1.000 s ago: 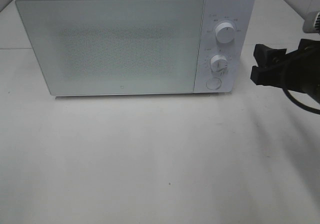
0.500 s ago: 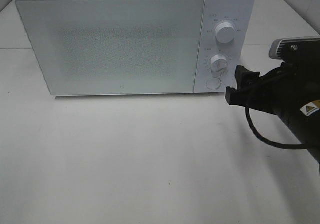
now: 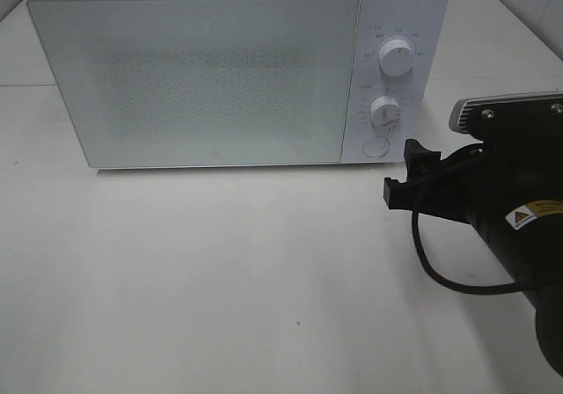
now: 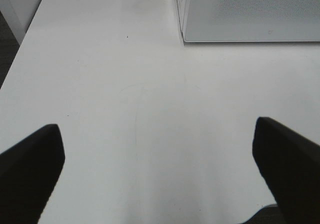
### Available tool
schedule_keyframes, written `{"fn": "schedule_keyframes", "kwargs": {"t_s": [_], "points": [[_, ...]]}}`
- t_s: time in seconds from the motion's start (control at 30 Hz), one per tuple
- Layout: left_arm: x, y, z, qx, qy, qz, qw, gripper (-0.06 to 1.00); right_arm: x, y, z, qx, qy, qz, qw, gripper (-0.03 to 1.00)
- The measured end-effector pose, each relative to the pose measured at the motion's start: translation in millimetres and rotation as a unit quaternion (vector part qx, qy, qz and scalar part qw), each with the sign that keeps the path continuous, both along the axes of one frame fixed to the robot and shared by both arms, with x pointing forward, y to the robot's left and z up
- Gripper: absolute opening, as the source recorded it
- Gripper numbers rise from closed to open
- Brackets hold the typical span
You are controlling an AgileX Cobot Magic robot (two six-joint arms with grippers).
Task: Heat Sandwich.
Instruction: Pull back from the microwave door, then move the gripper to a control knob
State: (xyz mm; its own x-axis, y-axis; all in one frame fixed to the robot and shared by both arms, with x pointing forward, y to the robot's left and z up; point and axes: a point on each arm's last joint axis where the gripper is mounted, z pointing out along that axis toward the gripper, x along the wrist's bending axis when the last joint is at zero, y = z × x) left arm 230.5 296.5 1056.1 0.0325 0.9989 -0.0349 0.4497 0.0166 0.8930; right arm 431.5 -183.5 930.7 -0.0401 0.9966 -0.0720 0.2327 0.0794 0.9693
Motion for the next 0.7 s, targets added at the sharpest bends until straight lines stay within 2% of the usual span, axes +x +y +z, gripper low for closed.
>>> {"fn": "schedule_keyframes", "kwargs": {"t_s": [0.5, 0.7], "points": [[0, 0, 0, 0.000, 0.000, 0.000, 1.000, 0.97, 5, 5, 5, 0.011, -0.010, -0.002, 1.000, 0.75], [0, 0, 0, 0.000, 0.000, 0.000, 1.000, 0.97, 19, 5, 1, 0.017, -0.010, -0.026, 0.999, 0.75]]}}
